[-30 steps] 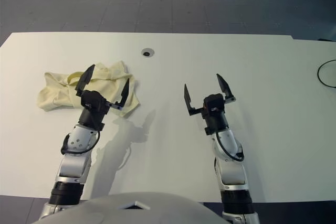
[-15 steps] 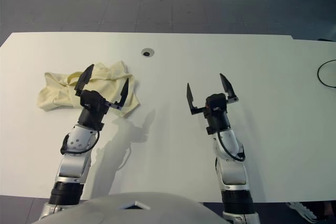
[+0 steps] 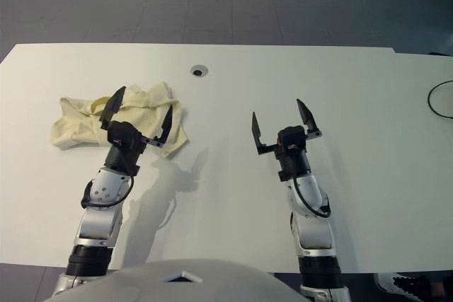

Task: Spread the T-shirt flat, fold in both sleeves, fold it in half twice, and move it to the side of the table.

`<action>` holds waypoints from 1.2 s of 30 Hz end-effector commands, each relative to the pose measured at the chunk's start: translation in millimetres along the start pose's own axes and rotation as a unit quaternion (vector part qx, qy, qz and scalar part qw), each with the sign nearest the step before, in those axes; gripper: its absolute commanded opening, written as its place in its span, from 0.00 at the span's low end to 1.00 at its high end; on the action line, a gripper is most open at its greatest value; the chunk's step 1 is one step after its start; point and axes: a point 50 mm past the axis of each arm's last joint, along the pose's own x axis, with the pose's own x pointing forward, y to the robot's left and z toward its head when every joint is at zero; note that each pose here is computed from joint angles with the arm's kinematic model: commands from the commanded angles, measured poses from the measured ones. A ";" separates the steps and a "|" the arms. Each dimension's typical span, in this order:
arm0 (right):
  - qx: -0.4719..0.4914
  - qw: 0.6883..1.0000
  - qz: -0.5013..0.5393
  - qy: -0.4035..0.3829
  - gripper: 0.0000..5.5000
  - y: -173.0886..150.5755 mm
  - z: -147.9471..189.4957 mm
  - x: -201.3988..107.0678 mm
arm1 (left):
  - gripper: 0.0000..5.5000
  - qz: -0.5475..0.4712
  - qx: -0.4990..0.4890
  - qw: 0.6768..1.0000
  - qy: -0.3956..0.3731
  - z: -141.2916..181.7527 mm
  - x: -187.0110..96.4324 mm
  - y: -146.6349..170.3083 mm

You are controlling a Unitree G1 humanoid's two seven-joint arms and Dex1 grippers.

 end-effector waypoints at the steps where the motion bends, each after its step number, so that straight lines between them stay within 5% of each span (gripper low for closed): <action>1: 0.000 1.000 -0.002 0.003 0.98 -0.7 -0.1 2.0 | 0.98 0.004 -0.001 1.000 -0.001 1.4 2.3 1.3; 8: -0.002 1.000 -0.008 0.004 0.98 -1.7 -1.0 2.4 | 0.98 0.043 -0.053 0.997 0.027 -7.1 7.0 7.0; 14: 0.001 1.000 -0.008 0.004 0.98 2.7 -1.1 3.2 | 0.98 0.118 -0.064 0.991 0.026 -14.6 38.8 29.4; 18: 0.003 1.000 -0.012 0.004 0.98 3.5 -1.1 2.7 | 0.98 0.198 -0.059 0.976 0.063 -32.7 57.0 71.5; 27: 0.013 0.999 -0.034 -0.004 0.98 -0.1 7.7 -3.3 | 0.98 0.301 0.109 0.945 0.070 -37.0 53.3 178.2; 36: 0.016 0.999 -0.048 -0.007 0.98 -5.5 16.6 -7.7 | 0.98 0.269 0.252 0.912 0.182 -53.6 14.9 223.5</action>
